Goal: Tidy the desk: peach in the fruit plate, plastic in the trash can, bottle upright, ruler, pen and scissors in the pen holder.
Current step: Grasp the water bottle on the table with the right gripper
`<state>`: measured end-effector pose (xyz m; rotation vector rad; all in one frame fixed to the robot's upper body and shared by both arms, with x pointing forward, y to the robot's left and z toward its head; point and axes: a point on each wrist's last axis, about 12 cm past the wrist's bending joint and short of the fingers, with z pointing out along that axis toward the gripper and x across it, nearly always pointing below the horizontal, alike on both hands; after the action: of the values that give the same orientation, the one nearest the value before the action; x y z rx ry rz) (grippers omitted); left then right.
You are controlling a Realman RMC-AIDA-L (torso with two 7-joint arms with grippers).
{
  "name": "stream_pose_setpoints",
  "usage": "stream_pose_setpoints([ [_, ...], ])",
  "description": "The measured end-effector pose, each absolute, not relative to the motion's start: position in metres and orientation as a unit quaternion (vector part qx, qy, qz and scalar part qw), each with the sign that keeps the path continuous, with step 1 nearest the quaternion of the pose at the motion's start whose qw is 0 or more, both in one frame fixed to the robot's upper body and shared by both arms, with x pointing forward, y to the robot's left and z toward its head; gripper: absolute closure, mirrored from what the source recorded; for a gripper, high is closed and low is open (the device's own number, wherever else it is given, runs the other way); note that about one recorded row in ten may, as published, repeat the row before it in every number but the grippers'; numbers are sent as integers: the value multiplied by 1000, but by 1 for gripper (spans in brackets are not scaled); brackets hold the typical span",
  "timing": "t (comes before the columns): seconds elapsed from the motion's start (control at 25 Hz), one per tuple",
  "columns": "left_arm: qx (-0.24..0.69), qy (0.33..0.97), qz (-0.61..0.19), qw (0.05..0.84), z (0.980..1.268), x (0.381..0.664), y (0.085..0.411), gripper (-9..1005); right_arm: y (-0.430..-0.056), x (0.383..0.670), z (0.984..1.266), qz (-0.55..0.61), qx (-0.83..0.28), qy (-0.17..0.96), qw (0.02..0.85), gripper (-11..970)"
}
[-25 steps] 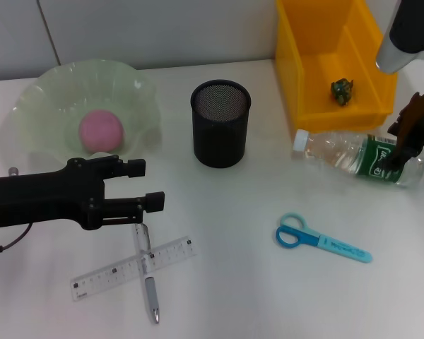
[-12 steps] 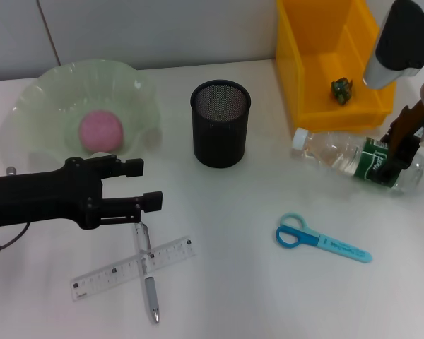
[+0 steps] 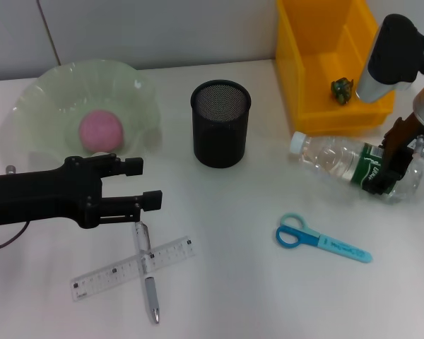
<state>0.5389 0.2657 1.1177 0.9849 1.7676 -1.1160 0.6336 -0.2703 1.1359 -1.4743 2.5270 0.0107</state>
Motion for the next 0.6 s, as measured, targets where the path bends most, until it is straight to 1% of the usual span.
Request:
stream_pose_setpoints([
  [0.6, 390, 700, -443, 403, 1117, 538, 266, 191, -269, 629, 1131, 10, -496, 862, 106, 212],
])
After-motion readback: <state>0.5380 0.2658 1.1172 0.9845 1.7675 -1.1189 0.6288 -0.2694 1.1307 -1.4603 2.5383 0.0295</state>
